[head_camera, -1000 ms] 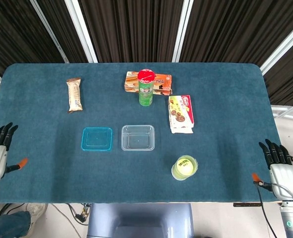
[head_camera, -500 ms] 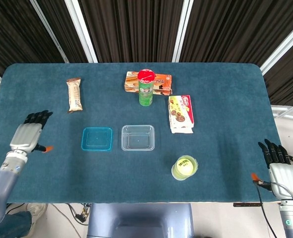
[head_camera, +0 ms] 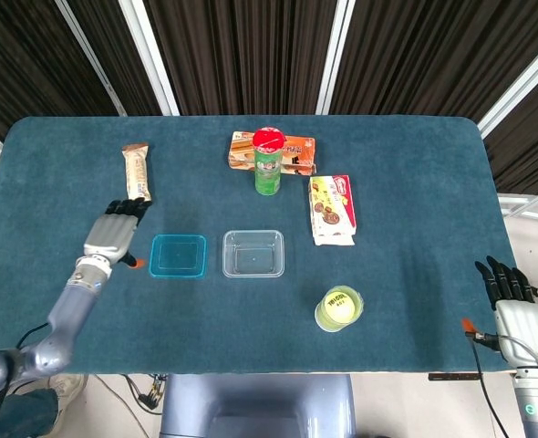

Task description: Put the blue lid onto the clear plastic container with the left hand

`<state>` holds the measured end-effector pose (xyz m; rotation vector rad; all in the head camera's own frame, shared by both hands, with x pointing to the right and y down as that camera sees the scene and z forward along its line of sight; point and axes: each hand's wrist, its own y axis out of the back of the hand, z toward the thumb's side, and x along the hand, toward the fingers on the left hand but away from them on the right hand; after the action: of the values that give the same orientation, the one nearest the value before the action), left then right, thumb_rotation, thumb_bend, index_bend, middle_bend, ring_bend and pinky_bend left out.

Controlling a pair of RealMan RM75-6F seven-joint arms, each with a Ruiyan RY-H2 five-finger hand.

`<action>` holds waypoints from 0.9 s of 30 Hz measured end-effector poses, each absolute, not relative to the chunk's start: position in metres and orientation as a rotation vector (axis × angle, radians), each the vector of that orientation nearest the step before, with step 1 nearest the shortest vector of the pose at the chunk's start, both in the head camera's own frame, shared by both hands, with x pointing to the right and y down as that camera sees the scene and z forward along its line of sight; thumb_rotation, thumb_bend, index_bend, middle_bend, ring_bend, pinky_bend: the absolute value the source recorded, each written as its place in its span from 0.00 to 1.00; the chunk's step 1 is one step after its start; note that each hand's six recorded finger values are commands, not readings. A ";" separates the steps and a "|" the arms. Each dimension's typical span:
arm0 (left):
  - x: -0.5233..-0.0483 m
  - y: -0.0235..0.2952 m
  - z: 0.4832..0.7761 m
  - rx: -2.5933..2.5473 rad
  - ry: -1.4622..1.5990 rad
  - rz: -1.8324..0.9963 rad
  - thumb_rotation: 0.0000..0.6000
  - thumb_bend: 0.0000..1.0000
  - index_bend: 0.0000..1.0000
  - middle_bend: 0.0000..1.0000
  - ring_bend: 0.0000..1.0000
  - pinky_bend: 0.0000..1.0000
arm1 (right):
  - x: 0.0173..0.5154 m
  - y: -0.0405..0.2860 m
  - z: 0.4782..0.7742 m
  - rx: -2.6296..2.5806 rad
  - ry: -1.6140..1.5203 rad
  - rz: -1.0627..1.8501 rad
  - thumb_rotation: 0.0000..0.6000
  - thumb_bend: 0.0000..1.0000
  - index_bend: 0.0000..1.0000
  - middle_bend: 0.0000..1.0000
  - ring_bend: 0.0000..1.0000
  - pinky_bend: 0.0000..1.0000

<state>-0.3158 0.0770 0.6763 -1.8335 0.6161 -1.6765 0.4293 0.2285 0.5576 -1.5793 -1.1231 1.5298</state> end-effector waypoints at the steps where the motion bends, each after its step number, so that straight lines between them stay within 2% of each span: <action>1: -0.311 0.077 0.680 -1.838 0.605 -1.682 1.00 0.06 0.00 0.00 0.00 0.01 | 0.430 0.228 0.558 -1.579 -1.126 1.532 1.00 0.29 0.09 0.00 0.00 0.00; 12: -0.294 0.095 0.715 -1.870 0.492 -1.714 1.00 0.06 0.00 0.00 0.00 0.01 | 0.432 0.229 0.558 -1.569 -1.134 1.549 1.00 0.29 0.09 0.00 0.00 0.00; 27: -0.281 0.105 0.732 -1.870 0.428 -1.678 1.00 0.03 0.00 0.03 0.00 0.01 | 0.432 0.229 0.558 -1.564 -1.136 1.554 1.00 0.29 0.09 0.00 0.00 0.00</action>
<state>-0.2810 0.1049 0.7316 -1.8702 0.4284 -1.6776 0.4325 0.2288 0.5583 -1.5640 -1.1361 1.5541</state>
